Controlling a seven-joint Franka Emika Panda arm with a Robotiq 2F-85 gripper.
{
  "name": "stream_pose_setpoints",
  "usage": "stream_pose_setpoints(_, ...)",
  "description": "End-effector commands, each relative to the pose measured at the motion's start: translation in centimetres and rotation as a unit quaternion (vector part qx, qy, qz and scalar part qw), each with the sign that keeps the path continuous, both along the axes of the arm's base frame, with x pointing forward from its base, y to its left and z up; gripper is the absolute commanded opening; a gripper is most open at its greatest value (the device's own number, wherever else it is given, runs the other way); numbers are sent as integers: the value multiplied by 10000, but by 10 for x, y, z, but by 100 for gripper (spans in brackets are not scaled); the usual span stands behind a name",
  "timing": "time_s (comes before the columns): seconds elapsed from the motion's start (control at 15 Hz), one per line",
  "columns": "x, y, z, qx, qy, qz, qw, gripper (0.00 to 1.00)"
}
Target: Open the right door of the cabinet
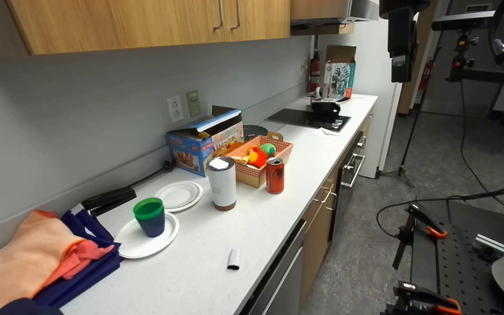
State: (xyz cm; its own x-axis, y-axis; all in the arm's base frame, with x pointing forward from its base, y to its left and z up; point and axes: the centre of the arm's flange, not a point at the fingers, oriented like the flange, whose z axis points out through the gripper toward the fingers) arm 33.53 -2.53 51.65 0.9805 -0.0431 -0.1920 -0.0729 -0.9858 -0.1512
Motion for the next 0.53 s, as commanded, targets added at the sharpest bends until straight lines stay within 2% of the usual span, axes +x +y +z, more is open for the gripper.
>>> stream_pose_setpoints(0.0, 3, -2, 0, -187, -248, 42, 9995, 100)
stream_pose_setpoints(0.07, 59, 29, 39, -320, -285, -98, 9990, 100)
stream_pose_setpoints(0.33, 102, 68, 87, -762, -1028, -116, 9917, 100)
stream_pose_setpoints(0.47, 133, 89, 113, -1035, -1332, -475, 9845, 100)
